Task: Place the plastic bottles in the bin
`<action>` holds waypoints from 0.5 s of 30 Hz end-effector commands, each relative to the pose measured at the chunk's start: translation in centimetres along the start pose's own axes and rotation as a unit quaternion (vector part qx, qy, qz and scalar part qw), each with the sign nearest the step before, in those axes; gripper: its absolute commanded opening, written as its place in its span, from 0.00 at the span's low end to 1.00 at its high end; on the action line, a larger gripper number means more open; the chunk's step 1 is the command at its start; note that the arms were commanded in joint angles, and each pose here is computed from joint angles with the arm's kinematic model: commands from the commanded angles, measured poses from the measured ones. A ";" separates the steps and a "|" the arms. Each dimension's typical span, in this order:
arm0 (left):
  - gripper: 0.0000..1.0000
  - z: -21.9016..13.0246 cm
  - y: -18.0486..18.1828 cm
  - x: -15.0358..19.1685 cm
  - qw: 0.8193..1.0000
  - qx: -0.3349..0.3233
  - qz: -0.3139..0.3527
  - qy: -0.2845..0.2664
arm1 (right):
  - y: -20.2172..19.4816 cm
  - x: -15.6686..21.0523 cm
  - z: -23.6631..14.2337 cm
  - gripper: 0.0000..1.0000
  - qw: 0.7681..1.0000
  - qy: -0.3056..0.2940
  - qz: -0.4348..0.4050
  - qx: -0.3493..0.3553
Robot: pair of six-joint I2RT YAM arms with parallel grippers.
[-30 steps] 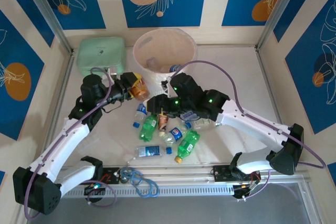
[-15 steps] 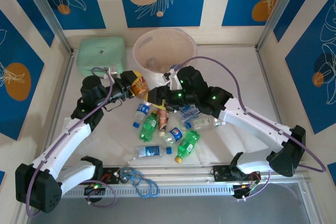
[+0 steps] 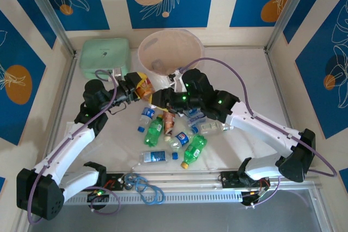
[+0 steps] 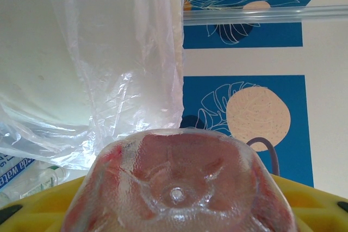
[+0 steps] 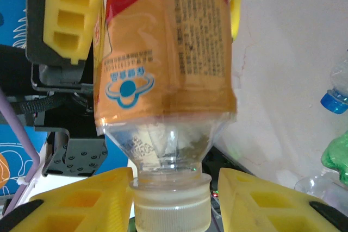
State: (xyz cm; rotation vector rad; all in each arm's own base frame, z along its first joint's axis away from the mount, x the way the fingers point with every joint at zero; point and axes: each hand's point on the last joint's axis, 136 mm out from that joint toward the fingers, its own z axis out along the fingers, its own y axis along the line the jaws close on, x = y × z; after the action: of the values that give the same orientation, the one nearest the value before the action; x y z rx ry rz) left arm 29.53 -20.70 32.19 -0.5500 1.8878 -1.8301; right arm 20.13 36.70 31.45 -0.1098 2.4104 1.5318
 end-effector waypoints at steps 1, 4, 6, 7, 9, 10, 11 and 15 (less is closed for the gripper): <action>0.52 0.0 -0.8 0.1 1.000 0.018 0.006 0.004 | 1.1 -0.1 0.0 0.43 1.000 -0.007 -0.013 -0.011; 0.51 0.0 -0.8 0.0 1.000 0.018 0.006 0.004 | 1.1 0.0 0.0 0.39 1.000 -0.009 -0.015 -0.008; 0.51 0.0 -0.8 0.1 1.000 0.018 0.006 0.004 | 1.0 0.1 -0.1 0.35 1.000 -0.009 -0.016 -0.006; 0.51 -0.1 -0.7 0.1 1.000 0.018 0.006 0.003 | 1.1 0.1 -0.1 0.33 1.000 -0.010 -0.017 -0.006; 0.51 -0.1 -0.6 0.1 1.000 0.016 0.006 0.003 | 1.0 0.1 -0.2 0.28 1.000 -0.012 -0.017 -0.004; 0.51 -0.1 -0.5 0.1 1.000 0.015 0.007 0.004 | 1.0 0.1 -0.3 0.26 1.000 -0.013 -0.018 -0.003; 0.51 -0.1 -0.5 0.1 1.000 0.015 0.007 0.003 | 0.9 0.1 -0.3 0.25 1.000 -0.014 -0.018 -0.001; 0.53 -0.1 -0.3 0.2 1.000 0.010 0.011 0.004 | 1.1 -0.1 -1.0 0.19 0.999 -0.023 -0.025 0.005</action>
State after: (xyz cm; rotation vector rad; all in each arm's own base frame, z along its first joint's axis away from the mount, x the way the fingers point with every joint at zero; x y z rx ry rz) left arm 29.54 -20.68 32.14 -0.5590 1.8849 -1.8368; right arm 19.76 36.90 31.37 -0.1282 2.4045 1.5110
